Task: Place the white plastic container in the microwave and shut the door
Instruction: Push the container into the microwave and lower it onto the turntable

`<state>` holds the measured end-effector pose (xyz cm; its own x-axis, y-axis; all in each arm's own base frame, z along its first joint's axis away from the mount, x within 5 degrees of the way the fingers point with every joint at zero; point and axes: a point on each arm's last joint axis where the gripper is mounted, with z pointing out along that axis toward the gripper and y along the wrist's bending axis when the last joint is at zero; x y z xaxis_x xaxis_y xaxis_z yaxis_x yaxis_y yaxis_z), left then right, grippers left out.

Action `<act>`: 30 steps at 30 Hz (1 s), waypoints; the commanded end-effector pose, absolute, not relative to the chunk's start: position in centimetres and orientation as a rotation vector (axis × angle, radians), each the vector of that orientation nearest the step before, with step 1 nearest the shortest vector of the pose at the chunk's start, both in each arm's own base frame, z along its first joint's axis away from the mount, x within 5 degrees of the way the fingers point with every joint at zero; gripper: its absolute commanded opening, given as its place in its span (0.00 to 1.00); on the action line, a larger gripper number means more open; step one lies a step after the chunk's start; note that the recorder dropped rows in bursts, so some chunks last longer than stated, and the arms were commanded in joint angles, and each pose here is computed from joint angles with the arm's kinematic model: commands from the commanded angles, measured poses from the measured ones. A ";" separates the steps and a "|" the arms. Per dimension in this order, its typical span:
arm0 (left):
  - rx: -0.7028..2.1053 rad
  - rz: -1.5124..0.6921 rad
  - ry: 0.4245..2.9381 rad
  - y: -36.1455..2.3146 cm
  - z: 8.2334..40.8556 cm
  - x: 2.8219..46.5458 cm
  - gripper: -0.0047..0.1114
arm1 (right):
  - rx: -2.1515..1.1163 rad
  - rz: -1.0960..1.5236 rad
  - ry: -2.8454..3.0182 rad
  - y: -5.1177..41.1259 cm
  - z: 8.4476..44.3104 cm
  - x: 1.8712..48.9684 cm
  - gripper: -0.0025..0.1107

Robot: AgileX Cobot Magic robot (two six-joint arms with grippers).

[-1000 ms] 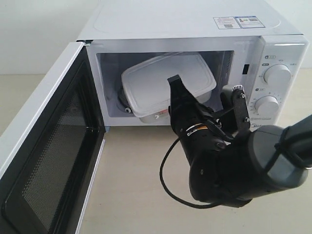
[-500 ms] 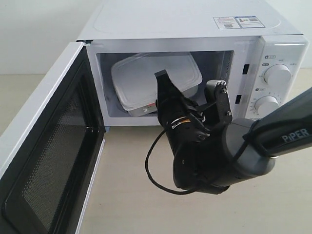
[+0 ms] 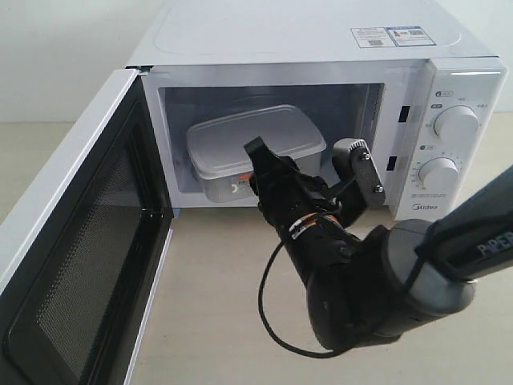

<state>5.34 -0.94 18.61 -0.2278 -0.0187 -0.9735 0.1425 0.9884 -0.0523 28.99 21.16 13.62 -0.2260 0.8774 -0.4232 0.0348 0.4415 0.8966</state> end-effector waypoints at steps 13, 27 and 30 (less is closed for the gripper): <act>0.081 -0.152 1.796 -0.9 18.5 5.3 0.07 | -0.410 0.291 1.705 21.4 13.9 26.4 0.13; 0.081 -0.152 1.796 -0.9 18.5 5.3 0.07 | -0.306 0.091 1.729 23.8 12.3 31.3 0.02; 0.081 -0.152 1.796 -0.9 18.5 5.3 0.07 | -0.293 0.078 1.722 24.3 12.0 32.1 0.02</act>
<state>5.34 -0.94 18.61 -0.2278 -0.0187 -0.9735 0.1425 0.9884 -0.0523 31.24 24.07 11.97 -0.1603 -0.1507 -0.9755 -0.2695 0.9574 -0.1036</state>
